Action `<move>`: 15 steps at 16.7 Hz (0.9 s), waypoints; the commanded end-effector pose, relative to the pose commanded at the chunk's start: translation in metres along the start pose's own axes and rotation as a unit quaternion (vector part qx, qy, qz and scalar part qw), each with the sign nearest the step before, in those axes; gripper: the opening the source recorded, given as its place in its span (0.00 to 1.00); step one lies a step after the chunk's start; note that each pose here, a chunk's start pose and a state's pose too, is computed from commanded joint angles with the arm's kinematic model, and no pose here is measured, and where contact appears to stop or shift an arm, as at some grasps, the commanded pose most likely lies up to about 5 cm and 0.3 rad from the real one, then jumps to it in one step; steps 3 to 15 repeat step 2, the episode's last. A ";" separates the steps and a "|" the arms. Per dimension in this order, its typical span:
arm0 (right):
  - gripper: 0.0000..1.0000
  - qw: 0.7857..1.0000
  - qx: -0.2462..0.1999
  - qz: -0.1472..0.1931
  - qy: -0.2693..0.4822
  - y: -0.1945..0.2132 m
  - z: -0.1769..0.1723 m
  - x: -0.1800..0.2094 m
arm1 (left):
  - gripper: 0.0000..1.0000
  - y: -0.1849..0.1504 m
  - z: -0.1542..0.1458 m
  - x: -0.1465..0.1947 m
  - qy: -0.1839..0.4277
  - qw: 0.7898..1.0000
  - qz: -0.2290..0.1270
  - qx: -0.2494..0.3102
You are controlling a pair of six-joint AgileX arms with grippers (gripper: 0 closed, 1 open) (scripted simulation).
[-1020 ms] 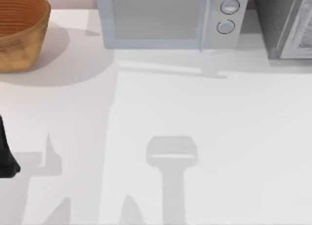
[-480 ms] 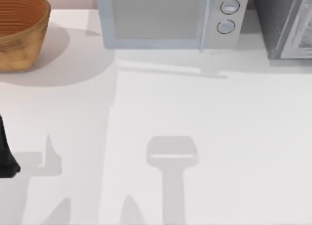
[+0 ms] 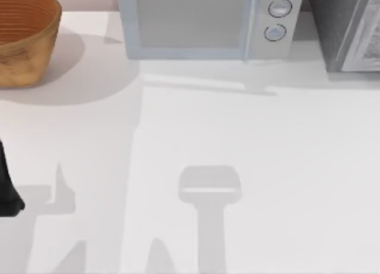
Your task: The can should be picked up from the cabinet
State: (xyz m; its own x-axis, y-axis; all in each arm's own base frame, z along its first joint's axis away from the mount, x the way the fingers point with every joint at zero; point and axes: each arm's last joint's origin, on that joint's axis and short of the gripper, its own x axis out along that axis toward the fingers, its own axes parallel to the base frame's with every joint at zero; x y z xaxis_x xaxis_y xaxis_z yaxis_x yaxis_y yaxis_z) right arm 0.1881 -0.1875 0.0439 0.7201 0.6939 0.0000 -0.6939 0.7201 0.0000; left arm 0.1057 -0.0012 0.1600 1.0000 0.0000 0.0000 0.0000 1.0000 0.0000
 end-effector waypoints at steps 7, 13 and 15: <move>1.00 1.000 0.000 0.000 0.000 0.000 0.000 0.000 | 1.00 0.000 0.000 0.000 0.000 1.000 0.000 0.000; 1.00 1.000 0.000 0.000 0.000 0.000 0.000 0.000 | 1.00 0.000 0.000 0.000 0.000 1.000 0.000 0.000; 1.00 1.000 0.000 0.000 0.000 0.000 0.000 0.000 | 1.00 0.000 0.000 0.000 0.000 1.000 0.000 0.000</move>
